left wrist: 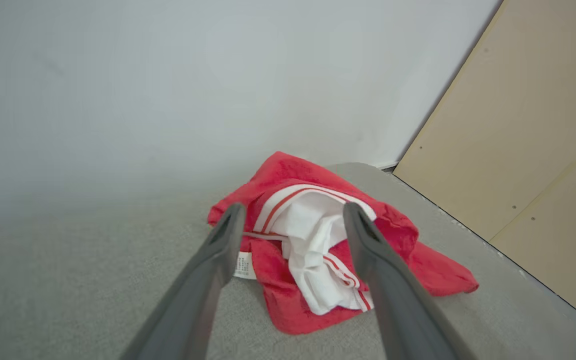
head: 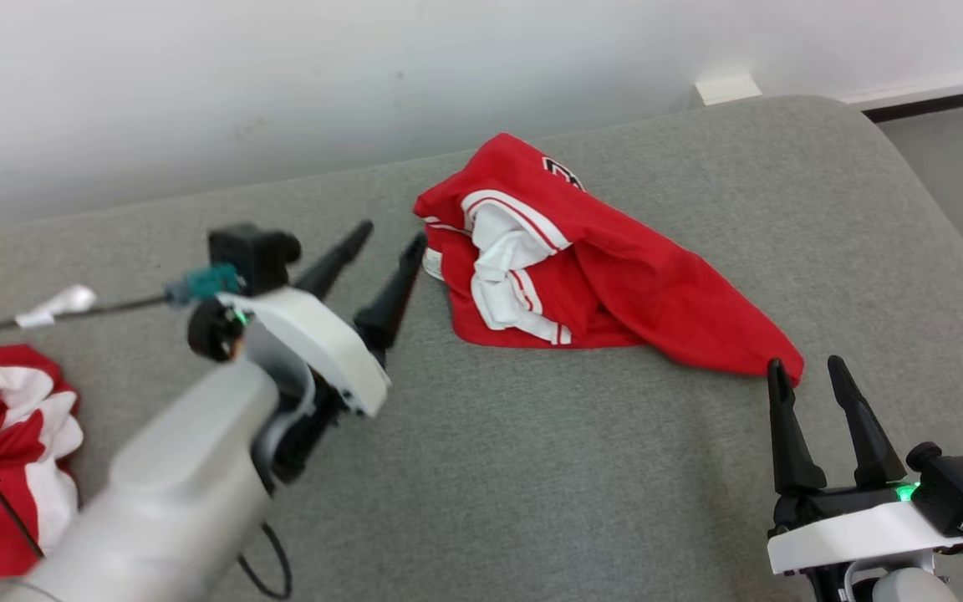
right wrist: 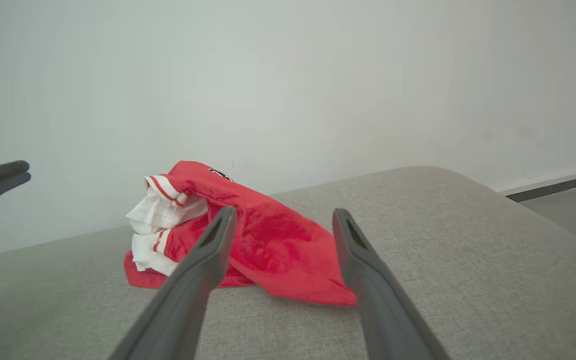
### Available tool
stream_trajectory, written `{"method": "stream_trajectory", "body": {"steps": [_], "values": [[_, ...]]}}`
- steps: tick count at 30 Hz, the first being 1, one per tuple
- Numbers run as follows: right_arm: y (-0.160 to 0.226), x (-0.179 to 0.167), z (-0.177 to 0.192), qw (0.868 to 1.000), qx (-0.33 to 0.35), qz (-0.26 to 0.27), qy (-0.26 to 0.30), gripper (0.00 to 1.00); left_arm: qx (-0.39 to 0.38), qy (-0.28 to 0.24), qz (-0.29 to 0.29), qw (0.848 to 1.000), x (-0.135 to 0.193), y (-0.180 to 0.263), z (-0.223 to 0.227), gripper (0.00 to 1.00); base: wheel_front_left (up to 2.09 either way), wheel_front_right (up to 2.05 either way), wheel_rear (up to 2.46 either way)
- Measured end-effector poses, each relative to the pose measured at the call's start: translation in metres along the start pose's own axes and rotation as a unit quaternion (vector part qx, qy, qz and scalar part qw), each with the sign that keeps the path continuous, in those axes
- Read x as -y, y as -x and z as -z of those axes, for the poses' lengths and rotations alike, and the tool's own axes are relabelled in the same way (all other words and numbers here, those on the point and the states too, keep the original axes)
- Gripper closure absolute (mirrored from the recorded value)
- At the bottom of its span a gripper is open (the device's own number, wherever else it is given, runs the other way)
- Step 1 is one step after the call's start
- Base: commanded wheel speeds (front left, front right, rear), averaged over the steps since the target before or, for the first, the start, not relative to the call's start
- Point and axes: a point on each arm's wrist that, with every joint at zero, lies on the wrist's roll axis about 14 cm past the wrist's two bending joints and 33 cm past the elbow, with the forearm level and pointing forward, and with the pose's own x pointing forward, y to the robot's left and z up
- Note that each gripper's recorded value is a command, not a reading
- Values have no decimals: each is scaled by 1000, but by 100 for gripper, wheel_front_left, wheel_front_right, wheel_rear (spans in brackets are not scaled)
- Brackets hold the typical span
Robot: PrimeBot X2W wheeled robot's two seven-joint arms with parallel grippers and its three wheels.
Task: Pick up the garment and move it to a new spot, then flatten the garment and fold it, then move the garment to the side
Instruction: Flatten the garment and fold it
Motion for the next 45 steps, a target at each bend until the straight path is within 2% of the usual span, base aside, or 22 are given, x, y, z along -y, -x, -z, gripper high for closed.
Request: {"method": "stream_trajectory", "body": {"steps": [4, 6, 9, 21, 22, 23, 30, 37, 45], "values": [[-4, -3, -3, 1000, 7, -5, 1, 0, -16, 12, -12, 1000, 7, 5, 29, 0, 0, 0, 0], [-5, -3, -2, 1000, 5, -5, 2, 0, -30, 2, -5, 1000, 13, 2, 43, 0, 0, 0, 0], [-5, 2, -3, 1000, 6, 2, 5, 0, -40, 12, 3, 999, 21, -7, 56, 0, 0, 0, 0], [7, 27, -6, 999, 5, 41, 10, 0, -94, 6, 13, 995, 20, -52, 87, 0, 0, 0, 0], [8, 30, -7, 999, 5, 45, 11, 0, -95, 6, 14, 995, 21, -55, 87, 24, 0, 0, 0], [9, 32, -7, 999, 5, 48, 12, 0, -96, 6, 17, 995, 22, -58, 88, 100, 0, 0, 0], [11, 35, -10, 998, 9, 54, 11, 0, -104, -6, 14, 994, 21, -57, 87, 100, 0, 0, 0], [6, 17, -7, 1000, 8, 26, 11, 0, -60, -50, 31, 996, 28, -47, 47, 100, 0, 0, 0], [-2, -20, 2, 999, 1, -31, 9, 0, -25, -83, 7, 996, 11, 7, 14, 100, 0, 0, 0]]}}
